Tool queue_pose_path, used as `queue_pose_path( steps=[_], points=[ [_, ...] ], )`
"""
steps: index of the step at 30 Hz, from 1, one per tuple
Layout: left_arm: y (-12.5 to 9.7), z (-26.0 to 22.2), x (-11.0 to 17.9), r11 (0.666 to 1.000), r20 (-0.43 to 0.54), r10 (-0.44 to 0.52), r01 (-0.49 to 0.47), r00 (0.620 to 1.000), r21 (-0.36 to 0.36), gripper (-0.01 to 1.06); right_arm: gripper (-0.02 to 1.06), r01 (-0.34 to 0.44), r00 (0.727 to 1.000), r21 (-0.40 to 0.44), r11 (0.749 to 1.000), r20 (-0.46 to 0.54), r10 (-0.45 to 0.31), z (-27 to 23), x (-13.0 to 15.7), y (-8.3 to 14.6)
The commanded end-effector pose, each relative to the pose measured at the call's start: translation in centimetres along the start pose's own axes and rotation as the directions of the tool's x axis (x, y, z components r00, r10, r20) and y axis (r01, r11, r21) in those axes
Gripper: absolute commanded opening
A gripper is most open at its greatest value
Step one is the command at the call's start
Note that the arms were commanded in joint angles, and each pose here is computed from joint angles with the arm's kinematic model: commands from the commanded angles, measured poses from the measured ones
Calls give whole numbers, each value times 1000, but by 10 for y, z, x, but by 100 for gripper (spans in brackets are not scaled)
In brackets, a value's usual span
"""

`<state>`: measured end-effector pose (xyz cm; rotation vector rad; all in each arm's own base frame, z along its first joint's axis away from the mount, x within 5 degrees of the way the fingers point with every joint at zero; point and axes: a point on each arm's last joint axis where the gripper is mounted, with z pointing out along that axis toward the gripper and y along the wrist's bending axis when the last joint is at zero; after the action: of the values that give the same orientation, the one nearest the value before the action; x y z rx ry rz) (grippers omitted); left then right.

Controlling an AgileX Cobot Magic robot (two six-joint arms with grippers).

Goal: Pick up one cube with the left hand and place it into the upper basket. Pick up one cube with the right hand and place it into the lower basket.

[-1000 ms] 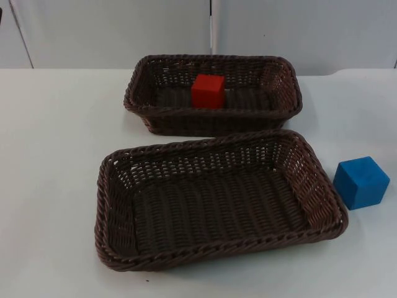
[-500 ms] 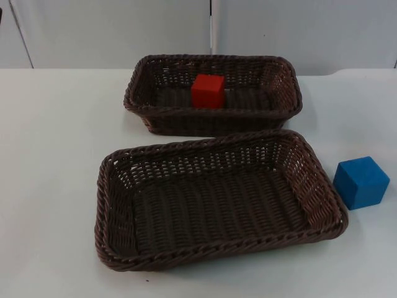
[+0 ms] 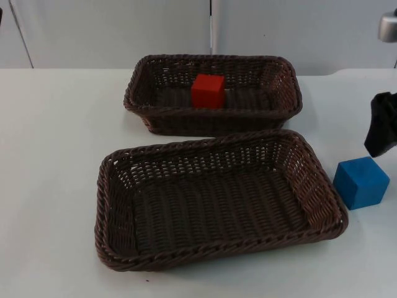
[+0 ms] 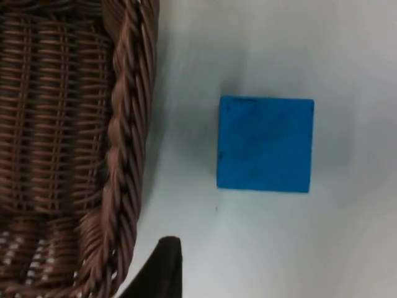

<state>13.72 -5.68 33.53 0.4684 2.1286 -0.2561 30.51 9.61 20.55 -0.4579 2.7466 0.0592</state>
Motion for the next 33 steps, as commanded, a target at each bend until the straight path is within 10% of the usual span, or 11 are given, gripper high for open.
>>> queue_pose_path(
  steps=[1,33],
  points=[
    [-1,-1,1,1000,2,-11,11,1000,9,74,104,8,1000,5,1000,25,-8,4,-4,1],
    [-1,-1,1,1000,2,-9,9,1000,9,74,104,-18,999,0,1000,46,18,124,-3,3]
  ],
)
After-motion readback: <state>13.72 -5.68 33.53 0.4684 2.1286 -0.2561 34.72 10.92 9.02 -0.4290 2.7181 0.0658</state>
